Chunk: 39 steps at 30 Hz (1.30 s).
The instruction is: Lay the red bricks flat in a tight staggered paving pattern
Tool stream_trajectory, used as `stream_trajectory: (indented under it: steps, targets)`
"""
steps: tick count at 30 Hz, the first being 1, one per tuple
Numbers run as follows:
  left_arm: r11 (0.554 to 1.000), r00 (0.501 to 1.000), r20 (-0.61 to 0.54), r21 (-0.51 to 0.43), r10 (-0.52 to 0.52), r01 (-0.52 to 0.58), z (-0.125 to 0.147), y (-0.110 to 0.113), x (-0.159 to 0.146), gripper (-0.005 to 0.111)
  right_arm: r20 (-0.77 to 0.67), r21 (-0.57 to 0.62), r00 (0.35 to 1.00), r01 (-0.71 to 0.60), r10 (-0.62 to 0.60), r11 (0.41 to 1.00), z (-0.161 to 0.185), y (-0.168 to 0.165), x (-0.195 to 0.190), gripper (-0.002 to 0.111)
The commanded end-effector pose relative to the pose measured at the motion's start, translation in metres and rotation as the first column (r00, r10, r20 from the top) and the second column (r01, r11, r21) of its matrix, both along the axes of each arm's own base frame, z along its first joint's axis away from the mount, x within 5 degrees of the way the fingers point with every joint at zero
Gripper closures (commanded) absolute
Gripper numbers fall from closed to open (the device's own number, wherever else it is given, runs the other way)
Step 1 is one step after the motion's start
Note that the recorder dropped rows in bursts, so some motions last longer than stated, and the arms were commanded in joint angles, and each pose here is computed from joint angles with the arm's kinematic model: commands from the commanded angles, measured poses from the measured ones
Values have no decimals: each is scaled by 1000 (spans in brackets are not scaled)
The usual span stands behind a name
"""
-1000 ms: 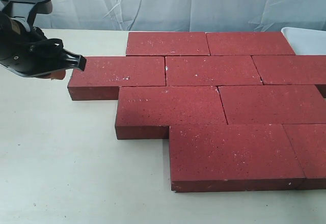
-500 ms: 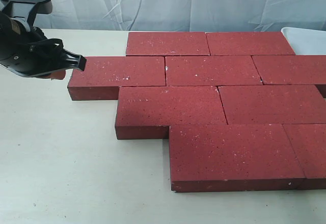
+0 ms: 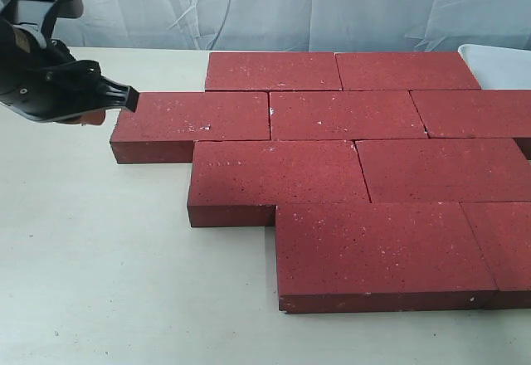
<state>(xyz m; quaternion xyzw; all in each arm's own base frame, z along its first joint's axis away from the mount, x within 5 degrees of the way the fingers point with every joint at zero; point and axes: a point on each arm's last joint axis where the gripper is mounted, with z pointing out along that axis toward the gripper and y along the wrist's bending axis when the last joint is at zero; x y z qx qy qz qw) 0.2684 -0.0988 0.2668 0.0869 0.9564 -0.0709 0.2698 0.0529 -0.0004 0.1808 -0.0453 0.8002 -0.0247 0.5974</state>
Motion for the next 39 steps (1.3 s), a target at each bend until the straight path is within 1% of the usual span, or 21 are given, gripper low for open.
stream_trajectory:
  steps: [1,11,16,20,26,28,34,39]
  targets:
    - [1000,999,49,-23,-6,7,14,0,-8,107,15,-3,1000,-4,4,1000,0,0,0,108]
    - [996,979,202,-86,16,1,58,14,-35,107,12,0,1000,-4,4,1000,0,0,0,108]
    - [993,964,255,-110,77,-50,69,34,-54,107,12,0,1000,-4,4,1000,0,0,0,108]
    - [987,950,284,-126,134,-102,67,51,-75,107,12,0,1000,-4,4,1000,0,0,0,108]
    - [975,914,349,-150,205,-161,60,73,-118,107,16,0,1000,-4,4,1000,0,0,0,108]
    - [972,894,390,-159,222,-172,57,78,-132,107,16,-4,1000,-4,4,1000,0,0,0,108]
    - [963,800,537,-179,268,-202,43,91,-174,107,16,-4,1000,-4,4,1000,0,0,0,108]
    - [958,762,581,-196,285,-209,20,94,-192,107,16,-4,1000,-4,4,1000,0,0,0,108]
